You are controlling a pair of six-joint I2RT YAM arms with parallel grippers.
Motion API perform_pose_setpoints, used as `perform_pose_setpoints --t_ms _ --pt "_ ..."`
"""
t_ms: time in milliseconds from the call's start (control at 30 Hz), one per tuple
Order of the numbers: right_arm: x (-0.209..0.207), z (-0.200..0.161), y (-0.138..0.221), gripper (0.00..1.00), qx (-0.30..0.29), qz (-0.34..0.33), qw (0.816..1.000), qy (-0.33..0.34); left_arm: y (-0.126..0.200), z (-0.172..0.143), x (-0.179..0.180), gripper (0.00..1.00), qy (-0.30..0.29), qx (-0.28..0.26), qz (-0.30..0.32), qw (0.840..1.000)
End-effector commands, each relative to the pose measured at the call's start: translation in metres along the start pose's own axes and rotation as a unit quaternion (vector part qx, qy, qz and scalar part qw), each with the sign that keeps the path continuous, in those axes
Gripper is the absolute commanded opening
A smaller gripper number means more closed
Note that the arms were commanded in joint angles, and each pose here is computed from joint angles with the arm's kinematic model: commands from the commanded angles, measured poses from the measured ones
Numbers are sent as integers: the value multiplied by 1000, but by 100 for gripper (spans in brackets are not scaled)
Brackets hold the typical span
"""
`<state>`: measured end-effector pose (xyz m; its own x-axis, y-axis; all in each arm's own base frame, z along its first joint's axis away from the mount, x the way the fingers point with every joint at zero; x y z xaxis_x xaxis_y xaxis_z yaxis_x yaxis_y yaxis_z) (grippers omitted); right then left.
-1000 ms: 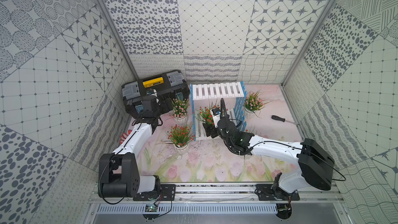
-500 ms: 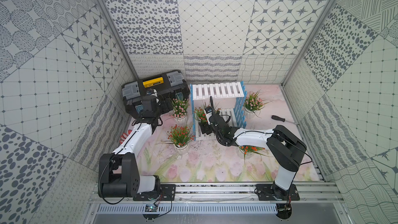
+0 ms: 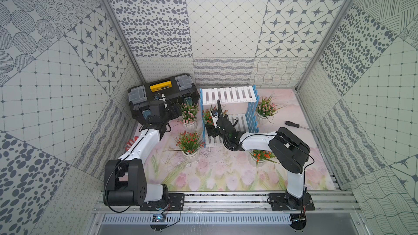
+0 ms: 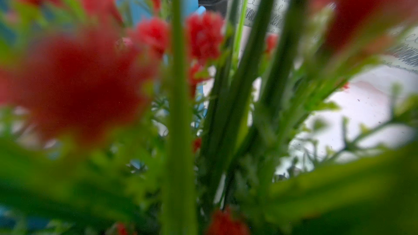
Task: Place the baby's breath potted plants on the rack by color
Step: Place the baby's breath potted plant on the rack.
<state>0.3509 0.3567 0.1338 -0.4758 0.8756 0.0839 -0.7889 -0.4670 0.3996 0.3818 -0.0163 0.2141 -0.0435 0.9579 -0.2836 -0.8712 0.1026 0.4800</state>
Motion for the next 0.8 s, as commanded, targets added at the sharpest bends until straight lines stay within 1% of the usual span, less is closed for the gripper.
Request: perform_pose_setpoints --t_ms 0,300,367,467,500,767 --pt "-2 40 -5 83 -76 1 997 -13 -1 10 -4 94 5 -22 -13 1000" --pt "-6 38 -17 86 -68 5 998 -17 -3 8 -3 94 7 -19 -13 1000" --pt "-5 35 -18 89 -63 9 998 -18 -4 8 -3 94 7 -19 -13 1000" --pt "-5 31 -18 97 -57 13 998 -21 -4 8 -3 94 8 -19 -12 1000" --pt "-4 31 -18 98 -54 15 998 -21 -4 9 -3 94 7 -19 -12 1000" --pt "-7 22 -9 98 -44 16 999 -28 -4 8 -3 94 11 -17 -13 1000"
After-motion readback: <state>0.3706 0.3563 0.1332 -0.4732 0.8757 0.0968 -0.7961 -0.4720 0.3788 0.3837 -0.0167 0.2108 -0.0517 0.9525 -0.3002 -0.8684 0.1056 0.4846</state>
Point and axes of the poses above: each gripper's point midway between its finger pads, its own y axis back along the fingers, its own x axis along the line the jaws close on, z = x × y, the point moved 5 cm from there along y, back along the fingers, and after that the axes turned 5 degrees about -y, right-handed, at the moved point
